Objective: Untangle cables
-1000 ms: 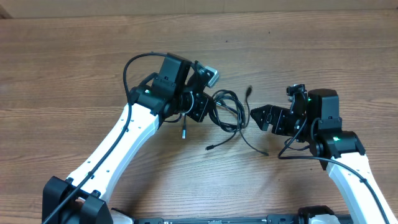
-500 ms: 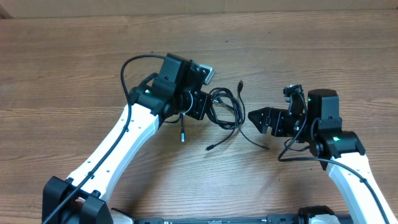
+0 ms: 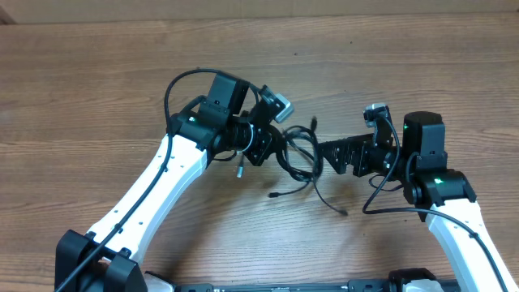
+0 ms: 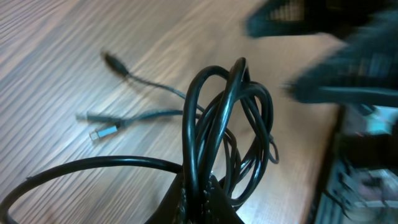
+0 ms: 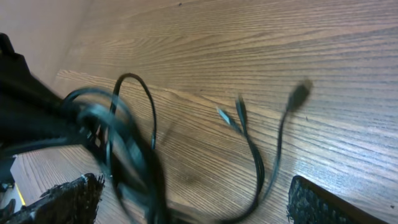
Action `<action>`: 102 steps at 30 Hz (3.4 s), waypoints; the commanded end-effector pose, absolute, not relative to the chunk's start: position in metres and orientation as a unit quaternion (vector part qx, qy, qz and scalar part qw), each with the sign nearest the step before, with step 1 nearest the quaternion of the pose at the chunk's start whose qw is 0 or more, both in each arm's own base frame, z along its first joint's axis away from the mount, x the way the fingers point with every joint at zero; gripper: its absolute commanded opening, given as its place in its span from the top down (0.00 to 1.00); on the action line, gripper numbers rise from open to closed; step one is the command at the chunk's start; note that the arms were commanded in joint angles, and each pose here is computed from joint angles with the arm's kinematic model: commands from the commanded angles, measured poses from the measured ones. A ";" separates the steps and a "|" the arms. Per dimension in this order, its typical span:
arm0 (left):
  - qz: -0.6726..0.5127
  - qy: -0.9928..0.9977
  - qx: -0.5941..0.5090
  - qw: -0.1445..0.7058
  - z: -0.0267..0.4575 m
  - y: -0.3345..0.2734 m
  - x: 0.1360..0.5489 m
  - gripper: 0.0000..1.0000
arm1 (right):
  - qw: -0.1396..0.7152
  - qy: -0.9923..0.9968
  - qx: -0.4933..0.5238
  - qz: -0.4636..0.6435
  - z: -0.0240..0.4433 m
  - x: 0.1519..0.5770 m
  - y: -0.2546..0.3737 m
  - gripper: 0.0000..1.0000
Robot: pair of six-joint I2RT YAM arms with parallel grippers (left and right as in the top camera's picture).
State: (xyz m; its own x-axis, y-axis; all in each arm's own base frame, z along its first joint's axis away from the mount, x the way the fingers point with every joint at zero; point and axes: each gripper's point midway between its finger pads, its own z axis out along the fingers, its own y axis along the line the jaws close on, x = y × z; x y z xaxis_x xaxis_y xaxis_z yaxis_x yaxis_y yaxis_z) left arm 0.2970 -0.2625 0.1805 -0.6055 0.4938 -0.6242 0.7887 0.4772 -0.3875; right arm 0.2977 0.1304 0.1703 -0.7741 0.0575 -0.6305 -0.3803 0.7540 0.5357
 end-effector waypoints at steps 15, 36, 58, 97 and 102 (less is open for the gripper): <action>-0.430 0.753 0.449 0.215 0.214 -0.285 0.260 0.96 | 0.362 0.862 -0.141 0.326 0.186 0.305 0.132 0.05; -0.440 0.727 0.485 0.204 0.216 -0.308 0.236 0.96 | 0.365 0.873 -0.128 0.297 0.179 0.311 0.123 0.05; -0.490 0.691 0.471 0.245 0.247 -0.326 0.247 0.95 | 0.323 0.869 -0.139 0.348 0.169 0.301 0.138 0.08; -0.510 0.722 0.444 0.149 0.231 -0.315 0.216 0.96 | 0.332 0.926 0.175 -0.045 0.125 0.318 -0.016 0.05; -0.487 0.747 0.432 0.133 0.220 -0.308 0.216 0.96 | 0.342 0.914 0.206 -0.073 0.128 0.317 -0.029 0.05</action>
State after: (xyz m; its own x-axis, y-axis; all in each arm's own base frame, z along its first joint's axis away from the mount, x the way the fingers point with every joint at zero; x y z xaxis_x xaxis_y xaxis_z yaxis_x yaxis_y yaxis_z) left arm 0.2180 -0.3099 0.2125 -0.6011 0.5106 -0.6148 0.7622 0.1349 -0.6331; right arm 0.3122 -0.0068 0.1158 -0.7530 0.2679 -0.6010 0.3021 0.9522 0.0459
